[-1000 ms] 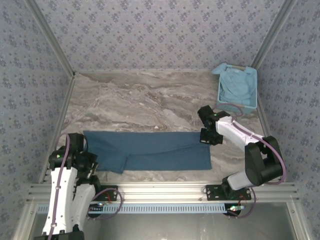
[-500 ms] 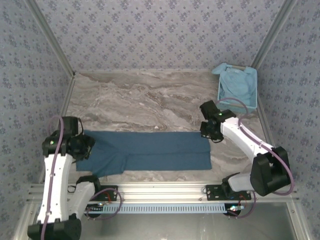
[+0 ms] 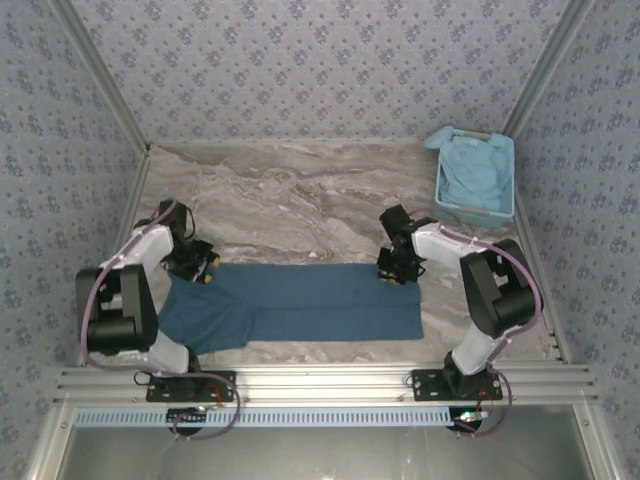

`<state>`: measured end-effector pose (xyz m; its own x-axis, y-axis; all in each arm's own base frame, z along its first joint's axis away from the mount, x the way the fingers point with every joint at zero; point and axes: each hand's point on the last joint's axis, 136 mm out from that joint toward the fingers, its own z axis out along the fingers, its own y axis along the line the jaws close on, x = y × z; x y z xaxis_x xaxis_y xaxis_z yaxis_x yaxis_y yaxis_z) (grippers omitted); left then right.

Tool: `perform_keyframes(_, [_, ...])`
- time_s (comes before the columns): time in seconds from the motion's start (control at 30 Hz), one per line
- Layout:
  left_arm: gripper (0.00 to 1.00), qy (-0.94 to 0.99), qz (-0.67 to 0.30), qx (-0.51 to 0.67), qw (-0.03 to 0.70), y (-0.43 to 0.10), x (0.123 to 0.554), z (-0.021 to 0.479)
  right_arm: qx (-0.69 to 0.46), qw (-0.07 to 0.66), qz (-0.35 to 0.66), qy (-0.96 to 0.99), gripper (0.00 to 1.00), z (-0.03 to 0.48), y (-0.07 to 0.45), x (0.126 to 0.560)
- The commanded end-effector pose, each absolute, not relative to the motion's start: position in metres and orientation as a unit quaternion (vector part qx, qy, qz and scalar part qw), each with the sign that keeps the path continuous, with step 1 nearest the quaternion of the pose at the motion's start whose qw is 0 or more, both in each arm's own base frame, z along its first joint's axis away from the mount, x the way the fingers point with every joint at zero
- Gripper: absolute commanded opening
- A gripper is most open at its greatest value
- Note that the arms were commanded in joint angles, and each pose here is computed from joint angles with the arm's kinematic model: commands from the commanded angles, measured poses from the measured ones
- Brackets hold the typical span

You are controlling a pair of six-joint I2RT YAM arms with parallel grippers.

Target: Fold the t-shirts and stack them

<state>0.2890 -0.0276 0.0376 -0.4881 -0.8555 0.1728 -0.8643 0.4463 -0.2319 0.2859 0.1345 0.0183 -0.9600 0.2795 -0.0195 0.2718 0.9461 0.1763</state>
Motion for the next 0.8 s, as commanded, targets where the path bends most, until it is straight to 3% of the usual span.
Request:
perform_keyframes(0.0, [0.34,-0.862,0.173,0.477,0.016,-0.033,0.316,0.033,0.166,-0.010,0.074,0.983,0.22,0.007,0.126,0.295])
perform_keyframes(0.23, [0.39,-0.890,0.204,0.407,-0.001,-0.037,0.398,0.015,0.199,-0.014,0.091,0.976,0.23,0.004,0.116,0.360])
perform_keyframes(0.4, [0.48,-0.905,0.198,0.371,-0.065,-0.031,0.425,0.074,0.152,0.050,0.121,0.980,0.30,0.031,0.119,0.419])
perform_keyframes(0.47, [0.55,-0.909,0.180,0.364,-0.090,-0.022,0.413,0.096,0.117,0.091,0.128,0.981,0.35,0.055,0.127,0.434])
perform_keyframes(0.57, [0.56,-0.916,0.151,0.355,-0.107,-0.007,0.374,0.115,0.068,0.136,0.148,0.977,0.40,0.086,0.145,0.436])
perform_keyframes(0.77, [0.54,-0.925,0.159,0.342,-0.052,-0.011,0.282,0.087,-0.002,0.144,0.226,0.963,0.44,0.110,0.194,0.394])
